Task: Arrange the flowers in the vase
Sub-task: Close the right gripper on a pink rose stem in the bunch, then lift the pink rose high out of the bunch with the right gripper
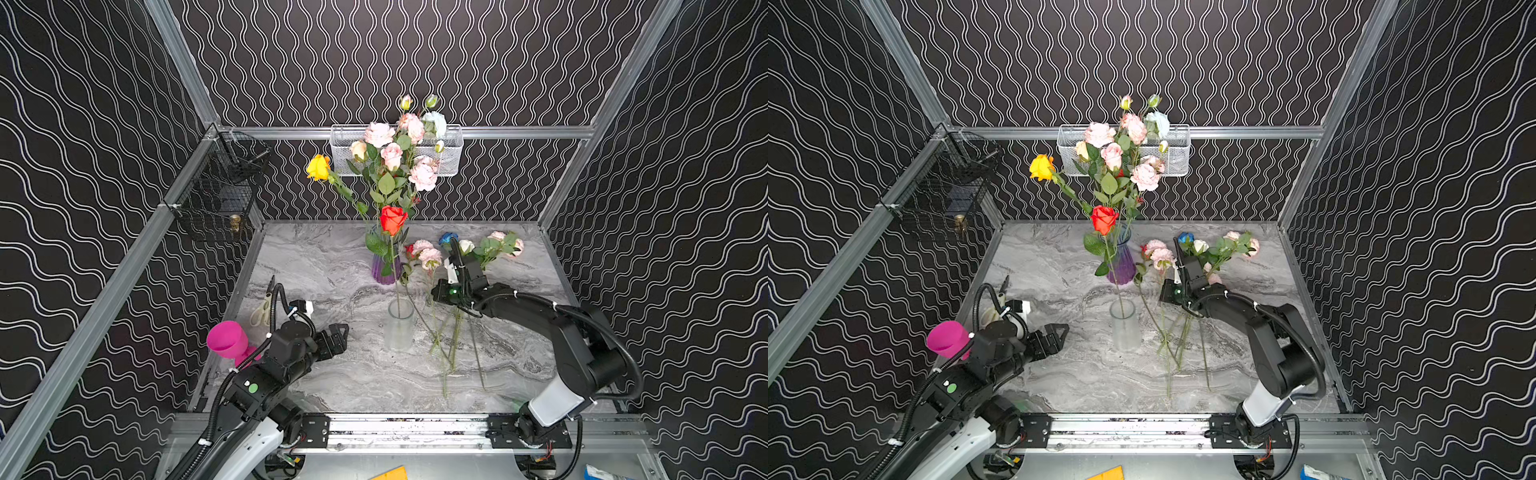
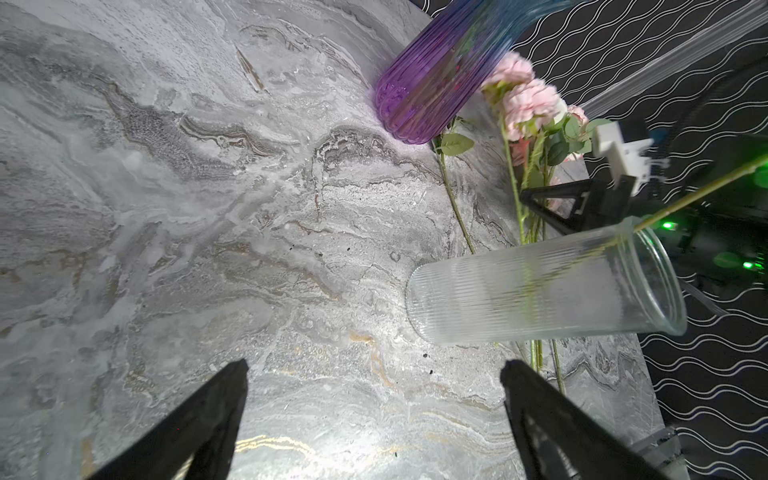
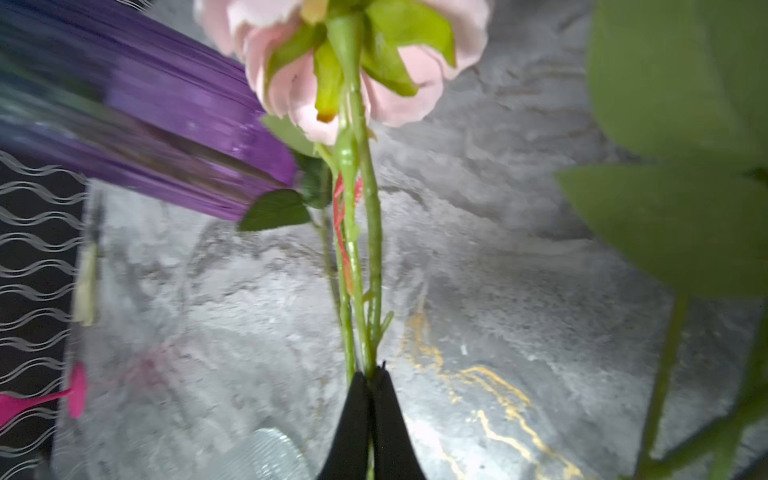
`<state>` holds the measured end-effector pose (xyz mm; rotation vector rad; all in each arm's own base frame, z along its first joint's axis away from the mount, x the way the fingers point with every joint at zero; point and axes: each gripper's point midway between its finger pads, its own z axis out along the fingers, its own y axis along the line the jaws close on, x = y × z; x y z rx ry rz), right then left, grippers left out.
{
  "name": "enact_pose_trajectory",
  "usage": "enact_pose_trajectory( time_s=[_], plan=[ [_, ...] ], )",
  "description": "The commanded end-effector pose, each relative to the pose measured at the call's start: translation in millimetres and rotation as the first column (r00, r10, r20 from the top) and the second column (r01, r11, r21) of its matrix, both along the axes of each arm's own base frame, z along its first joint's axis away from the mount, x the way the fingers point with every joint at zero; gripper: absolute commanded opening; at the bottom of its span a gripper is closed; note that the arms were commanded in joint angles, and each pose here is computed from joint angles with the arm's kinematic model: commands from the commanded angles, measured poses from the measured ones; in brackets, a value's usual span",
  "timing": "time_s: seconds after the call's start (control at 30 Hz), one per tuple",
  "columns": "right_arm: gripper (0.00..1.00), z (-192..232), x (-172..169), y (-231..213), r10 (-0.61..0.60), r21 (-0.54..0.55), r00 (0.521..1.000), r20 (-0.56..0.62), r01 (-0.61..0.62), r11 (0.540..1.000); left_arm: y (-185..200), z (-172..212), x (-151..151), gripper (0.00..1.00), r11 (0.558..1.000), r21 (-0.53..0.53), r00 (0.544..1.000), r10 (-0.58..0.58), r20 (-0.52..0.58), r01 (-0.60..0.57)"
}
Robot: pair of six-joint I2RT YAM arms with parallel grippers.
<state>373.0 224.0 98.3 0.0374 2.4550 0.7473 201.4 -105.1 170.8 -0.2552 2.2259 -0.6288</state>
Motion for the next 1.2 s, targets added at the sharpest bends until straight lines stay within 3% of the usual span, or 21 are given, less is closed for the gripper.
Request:
enact_pose_trajectory(
  time_s=[0.0,0.17,0.3,0.53,0.7,0.87,1.03,1.17],
  plan=[
    [0.0,36,6,5,-0.009,0.08,0.994,0.111,0.0,0.997,2,8,3,0.98,1.0,0.005,1.0,0.009,0.027,-0.009],
    [0.0,84,-2,-2,-0.064,0.178,0.968,0.242,0.02,0.984,1,11,5,0.98,1.0,0.008,1.0,0.009,0.028,-0.009],
    [0.0,137,-17,-18,-0.144,0.277,0.908,0.394,0.033,0.96,2,17,5,0.98,1.0,-0.017,0.999,0.023,0.043,-0.022],
    [0.0,245,-58,-48,-0.272,0.423,0.698,0.663,-0.05,0.905,1,15,8,0.98,0.971,-0.223,0.989,0.114,0.099,-0.09],
    [0.0,318,-88,-71,-0.321,0.422,0.521,0.791,-0.084,0.903,-13,11,13,0.98,0.94,-0.333,0.99,0.106,0.092,-0.07],
    [0.0,374,-106,-78,-0.353,0.441,0.416,0.838,-0.135,0.887,-29,4,20,0.98,0.882,-0.468,0.993,0.097,0.064,-0.055],
    [0.0,418,-108,-68,-0.365,0.468,0.376,0.852,-0.232,0.853,-37,2,20,0.98,0.895,-0.445,0.998,0.057,0.033,-0.036],
    [0.0,435,-95,-49,-0.354,0.491,0.405,0.843,-0.309,0.815,-33,5,17,0.98,0.901,-0.431,0.997,0.06,0.038,-0.037]
  ],
)
